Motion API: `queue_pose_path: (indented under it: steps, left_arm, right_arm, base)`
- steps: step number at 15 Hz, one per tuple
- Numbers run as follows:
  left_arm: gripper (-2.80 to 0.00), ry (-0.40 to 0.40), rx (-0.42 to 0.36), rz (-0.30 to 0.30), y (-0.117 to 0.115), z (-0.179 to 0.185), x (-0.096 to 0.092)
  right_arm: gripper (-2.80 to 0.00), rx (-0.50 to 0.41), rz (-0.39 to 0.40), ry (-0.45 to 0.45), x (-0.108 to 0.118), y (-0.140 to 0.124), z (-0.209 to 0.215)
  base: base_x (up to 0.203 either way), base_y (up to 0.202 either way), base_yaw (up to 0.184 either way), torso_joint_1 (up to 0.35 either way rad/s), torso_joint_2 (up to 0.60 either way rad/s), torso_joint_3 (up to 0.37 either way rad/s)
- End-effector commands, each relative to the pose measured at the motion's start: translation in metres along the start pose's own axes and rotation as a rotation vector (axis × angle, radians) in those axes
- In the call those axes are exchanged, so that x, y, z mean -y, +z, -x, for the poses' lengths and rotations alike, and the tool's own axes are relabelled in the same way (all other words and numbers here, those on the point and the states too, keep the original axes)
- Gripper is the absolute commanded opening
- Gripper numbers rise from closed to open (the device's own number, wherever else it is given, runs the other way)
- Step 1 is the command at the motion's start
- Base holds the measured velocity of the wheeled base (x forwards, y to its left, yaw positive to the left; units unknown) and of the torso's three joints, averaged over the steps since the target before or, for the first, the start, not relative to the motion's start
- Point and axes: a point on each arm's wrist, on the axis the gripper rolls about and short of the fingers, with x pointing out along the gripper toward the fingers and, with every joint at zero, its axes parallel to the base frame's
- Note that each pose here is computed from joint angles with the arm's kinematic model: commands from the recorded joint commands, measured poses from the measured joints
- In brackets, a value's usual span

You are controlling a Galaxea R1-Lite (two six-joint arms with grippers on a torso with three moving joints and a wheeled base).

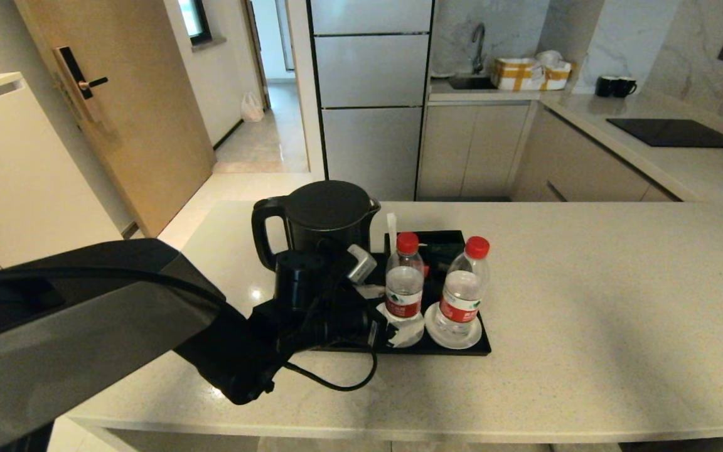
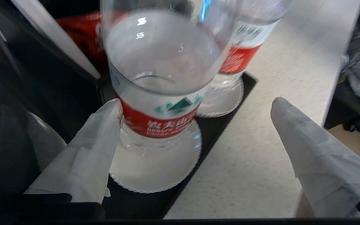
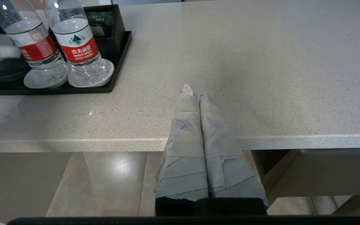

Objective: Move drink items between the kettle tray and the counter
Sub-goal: Pick up the bottled water

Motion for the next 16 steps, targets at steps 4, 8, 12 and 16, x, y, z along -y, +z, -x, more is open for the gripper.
queue_pose_path:
  steps: [4,8,12,16]
  left_arm:
    - [0.0,0.062,-0.035,-0.065,-0.013,-0.003,-0.003]
    - [0.0,0.136,-0.011,-0.077,-0.008,-0.014,-0.009]
    - [0.0,0.225,0.009,-0.083,-0.006,-0.027,-0.01]
    - [0.0,0.29,0.007,-0.085,-0.011,-0.042,-0.006]
  right_arm:
    - [-2.8,0.0,0.0,0.0,0.0,0.0,0.0]
    - [-2.8,0.002,0.0,0.0,0.0,0.0,0.0]
    - [-2.8,0.0,0.0,0.0,0.0,0.0,0.0]
    - [-2.8,0.0,0.0,0.0,0.0,0.0,0.0]
  base:
    - [0.0,0.0,0.0,0.0,0.0,0.0]
    - [0.0,0.0,0.0,0.0,0.0,0.0]
    - [0.0,0.0,0.0,0.0,0.0,0.0]
    - [0.0,0.0,0.0,0.0,0.0,0.0]
